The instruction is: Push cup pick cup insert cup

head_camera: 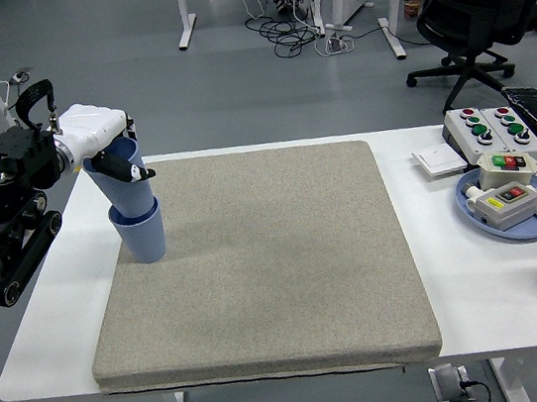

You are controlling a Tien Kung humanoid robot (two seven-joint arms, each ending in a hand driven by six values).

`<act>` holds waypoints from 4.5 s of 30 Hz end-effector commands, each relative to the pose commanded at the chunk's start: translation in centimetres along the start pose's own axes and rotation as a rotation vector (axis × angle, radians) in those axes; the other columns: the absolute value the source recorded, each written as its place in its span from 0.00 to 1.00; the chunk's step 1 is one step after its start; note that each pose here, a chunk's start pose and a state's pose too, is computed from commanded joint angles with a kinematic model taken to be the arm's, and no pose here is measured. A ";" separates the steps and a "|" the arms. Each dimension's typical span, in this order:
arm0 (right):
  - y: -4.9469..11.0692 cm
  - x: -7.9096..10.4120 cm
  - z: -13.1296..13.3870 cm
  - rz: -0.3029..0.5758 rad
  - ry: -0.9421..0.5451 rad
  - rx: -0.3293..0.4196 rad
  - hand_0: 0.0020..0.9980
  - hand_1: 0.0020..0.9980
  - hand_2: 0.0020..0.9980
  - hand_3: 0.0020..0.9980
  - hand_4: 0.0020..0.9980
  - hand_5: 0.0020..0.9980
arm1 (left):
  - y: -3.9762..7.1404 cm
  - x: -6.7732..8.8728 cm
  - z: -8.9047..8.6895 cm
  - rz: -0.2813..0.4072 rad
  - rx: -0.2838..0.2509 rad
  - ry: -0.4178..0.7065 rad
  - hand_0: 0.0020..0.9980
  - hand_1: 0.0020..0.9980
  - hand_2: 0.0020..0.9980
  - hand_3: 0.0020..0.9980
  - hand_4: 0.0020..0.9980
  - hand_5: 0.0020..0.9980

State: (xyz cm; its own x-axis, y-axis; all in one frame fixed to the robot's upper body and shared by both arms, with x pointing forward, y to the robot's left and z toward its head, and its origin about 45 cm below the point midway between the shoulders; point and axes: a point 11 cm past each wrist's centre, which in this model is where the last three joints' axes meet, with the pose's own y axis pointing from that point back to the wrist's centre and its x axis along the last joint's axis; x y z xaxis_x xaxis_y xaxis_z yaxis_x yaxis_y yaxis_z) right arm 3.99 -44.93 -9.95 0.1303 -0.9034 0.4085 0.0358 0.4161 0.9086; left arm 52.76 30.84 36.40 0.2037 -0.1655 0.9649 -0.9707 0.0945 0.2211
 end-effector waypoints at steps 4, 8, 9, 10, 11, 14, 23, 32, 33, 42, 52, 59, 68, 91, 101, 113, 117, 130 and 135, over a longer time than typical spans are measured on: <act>0.0 0.0 0.1 0.000 0.003 -0.002 0.70 0.60 0.67 0.59 0.14 0.52 | -0.1 -0.4 -0.1 -0.004 0.003 -0.002 0.28 0.49 0.49 0.54 0.67 0.18; 0.0 0.0 0.2 0.000 0.004 -0.004 0.71 0.60 0.67 0.59 0.14 0.52 | -0.3 -0.9 -0.1 -0.006 0.006 0.001 0.28 0.49 0.49 0.54 0.67 0.18; 0.0 0.0 0.2 0.000 0.004 -0.004 0.71 0.60 0.67 0.59 0.14 0.52 | -0.3 -1.0 -0.1 -0.009 0.007 0.001 0.28 0.49 0.49 0.54 0.67 0.18; 0.0 0.0 0.2 0.000 0.003 -0.004 0.71 0.60 0.67 0.59 0.14 0.52 | -0.4 -1.0 -0.1 -0.010 0.007 0.002 0.28 0.49 0.49 0.54 0.67 0.18; 0.0 0.0 0.3 0.000 0.002 -0.005 0.71 0.60 0.67 0.59 0.14 0.52 | -0.4 -1.1 -0.1 -0.012 0.005 -0.001 0.28 0.49 0.49 0.54 0.67 0.18; 0.0 0.0 0.3 0.000 0.004 -0.006 0.71 0.60 0.67 0.59 0.13 0.53 | -0.5 -1.4 -0.1 -0.014 0.006 -0.002 0.27 0.50 0.52 0.61 0.68 0.18; 0.0 0.0 0.2 0.001 0.006 -0.006 0.71 0.60 0.67 0.59 0.13 0.53 | -0.5 -1.6 -0.3 -0.008 0.005 0.007 0.36 0.61 0.75 0.85 0.86 0.38; 0.0 0.1 0.0 0.002 0.006 0.000 0.71 0.60 0.67 0.59 0.13 0.52 | -0.5 -1.5 -0.7 0.000 0.014 0.013 0.65 0.83 1.00 1.00 0.97 0.52; 0.0 0.1 -0.1 0.002 0.006 0.001 0.71 0.60 0.67 0.59 0.13 0.52 | -0.4 -1.5 -0.8 0.000 0.017 0.014 0.65 0.83 1.00 1.00 0.97 0.52; 0.0 0.1 -0.2 0.003 0.003 0.004 0.71 0.60 0.67 0.59 0.13 0.52 | 0.0 -0.6 -0.9 0.087 0.002 0.037 0.74 0.88 1.00 1.00 0.98 0.54; 0.0 0.1 -0.3 0.004 -0.005 0.008 0.70 0.60 0.67 0.59 0.14 0.52 | 3.5 2.2 -1.6 0.538 -0.046 0.453 0.66 0.78 0.86 0.87 0.75 0.75; 0.1 0.0 -0.6 0.003 -0.019 0.017 0.70 0.60 0.67 0.59 0.14 0.52 | 7.2 0.5 -1.5 0.603 -0.121 0.846 0.65 0.74 0.78 0.79 0.65 0.97; 0.1 0.3 -0.9 0.007 -0.022 0.025 0.70 0.60 0.67 0.59 0.14 0.52 | 12.1 -4.0 -1.2 0.605 -0.215 1.336 0.78 0.86 0.92 0.87 0.62 1.00; 0.1 0.7 -1.2 0.017 -0.029 0.033 0.70 0.60 0.67 0.59 0.13 0.53 | 18.9 -18.3 4.8 0.366 -0.105 2.135 0.89 0.90 0.97 0.95 0.59 1.00; 0.1 0.9 -0.9 0.023 -0.018 0.029 0.70 0.60 0.67 0.59 0.13 0.53 | 18.8 -18.6 4.4 0.371 -0.092 2.132 0.89 0.90 0.97 0.95 0.59 1.00; 0.1 1.0 -0.8 0.023 -0.041 0.030 0.70 0.60 0.67 0.59 0.13 0.54 | 18.0 -18.6 5.1 0.343 -0.099 2.136 0.90 0.91 0.97 0.95 0.58 1.00; 0.0 0.9 -0.5 0.022 -0.066 0.026 0.70 0.60 0.67 0.59 0.13 0.54 | 17.6 -18.1 5.5 0.330 -0.123 2.125 0.90 0.91 0.97 0.95 0.58 1.00; 0.0 0.7 -0.2 0.018 -0.085 0.023 0.70 0.60 0.67 0.59 0.13 0.54 | 17.4 -18.2 5.3 0.332 -0.120 2.123 0.90 0.91 0.97 0.96 0.58 1.00; -0.1 0.6 0.3 0.017 -0.090 0.010 0.70 0.60 0.67 0.59 0.13 0.54 | 17.4 -18.4 5.3 0.329 -0.110 2.124 0.90 0.91 0.97 0.96 0.57 1.00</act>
State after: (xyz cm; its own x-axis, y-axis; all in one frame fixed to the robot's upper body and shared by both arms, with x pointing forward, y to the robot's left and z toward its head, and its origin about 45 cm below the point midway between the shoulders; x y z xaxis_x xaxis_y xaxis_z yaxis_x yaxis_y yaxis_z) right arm 3.76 -45.56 -9.78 0.0409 -0.9019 0.4299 0.0246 0.4311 0.9020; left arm 31.47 30.38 21.71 -0.0524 0.9166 -0.3964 -0.9979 -0.0628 -0.0133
